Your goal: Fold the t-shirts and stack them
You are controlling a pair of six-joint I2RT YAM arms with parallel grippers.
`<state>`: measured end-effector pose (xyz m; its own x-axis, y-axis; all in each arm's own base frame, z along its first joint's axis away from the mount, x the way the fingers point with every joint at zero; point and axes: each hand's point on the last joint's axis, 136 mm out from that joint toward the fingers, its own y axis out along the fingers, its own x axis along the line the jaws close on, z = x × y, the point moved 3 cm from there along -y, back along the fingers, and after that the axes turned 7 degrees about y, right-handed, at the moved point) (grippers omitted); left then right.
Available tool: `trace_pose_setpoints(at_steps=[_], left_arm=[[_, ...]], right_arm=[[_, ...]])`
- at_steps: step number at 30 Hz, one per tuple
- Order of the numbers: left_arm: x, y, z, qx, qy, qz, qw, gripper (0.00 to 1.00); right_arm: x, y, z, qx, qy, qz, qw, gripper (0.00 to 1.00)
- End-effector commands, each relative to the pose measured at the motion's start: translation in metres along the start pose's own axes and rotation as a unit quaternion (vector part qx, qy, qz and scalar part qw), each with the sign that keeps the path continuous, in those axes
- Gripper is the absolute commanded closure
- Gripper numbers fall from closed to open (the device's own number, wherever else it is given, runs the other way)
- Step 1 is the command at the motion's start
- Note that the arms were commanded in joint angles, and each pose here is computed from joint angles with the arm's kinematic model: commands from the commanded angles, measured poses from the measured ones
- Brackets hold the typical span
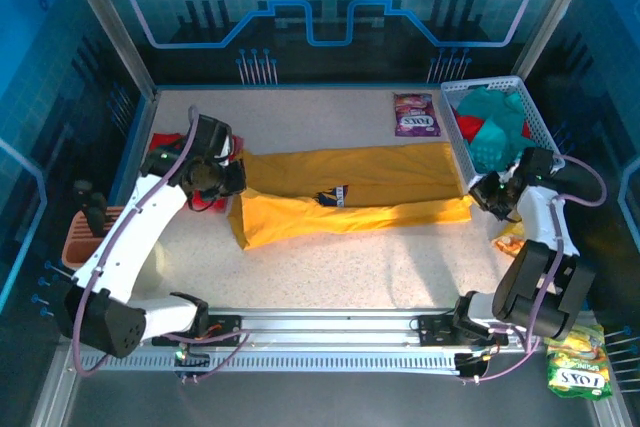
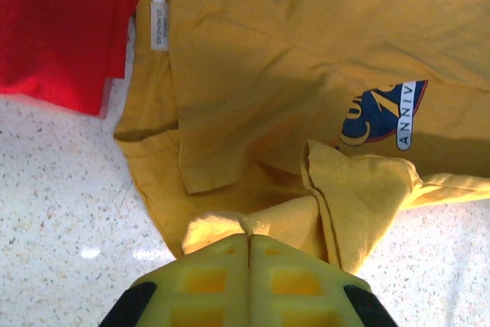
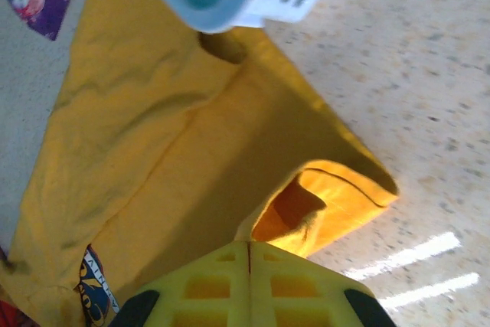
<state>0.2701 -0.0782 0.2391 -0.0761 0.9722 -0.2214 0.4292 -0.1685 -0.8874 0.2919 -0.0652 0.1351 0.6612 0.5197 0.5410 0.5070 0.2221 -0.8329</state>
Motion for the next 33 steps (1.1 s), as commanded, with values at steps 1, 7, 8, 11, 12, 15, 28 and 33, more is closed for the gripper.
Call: trace_pose_setpoints(at_steps=[1,7,8,11,12,15,28,33], left_arm=[[0.002,-0.003,-0.025,-0.041,0.015,-0.008,0.999,1.0],[0.007,0.009,-0.04,-0.044,0.014,-0.016,0.999,1.0],[0.008,0.011,-0.042,-0.045,0.014,-0.017,0.999,1.0],[0.01,0.017,-0.047,-0.047,0.013,-0.021,0.999,1.0],[0.012,0.019,-0.049,-0.048,0.014,-0.024,0.998,1.0],[0.014,0.023,-0.053,-0.048,0.012,-0.027,0.998,1.0],[0.012,0.04,-0.062,-0.04,0.014,-0.027,0.999,1.0],[0.013,0.042,-0.065,-0.038,0.017,-0.032,0.999,1.0]], right_arm=[[0.01,0.004,-0.006,-0.007,-0.009,0.005,1.0,1.0],[0.013,0.016,-0.014,-0.015,-0.012,0.023,1.0,1.0],[0.013,0.018,-0.016,-0.013,-0.01,0.025,1.0,1.0],[0.013,0.026,-0.022,-0.012,-0.008,0.032,0.999,1.0],[0.013,0.027,-0.024,-0.013,-0.008,0.034,0.999,1.0],[0.016,0.03,-0.028,-0.014,-0.008,0.035,0.999,1.0],[0.025,0.045,-0.031,-0.011,-0.017,0.037,0.999,0.97],[0.03,0.048,-0.034,-0.015,-0.019,0.034,0.999,0.94]])
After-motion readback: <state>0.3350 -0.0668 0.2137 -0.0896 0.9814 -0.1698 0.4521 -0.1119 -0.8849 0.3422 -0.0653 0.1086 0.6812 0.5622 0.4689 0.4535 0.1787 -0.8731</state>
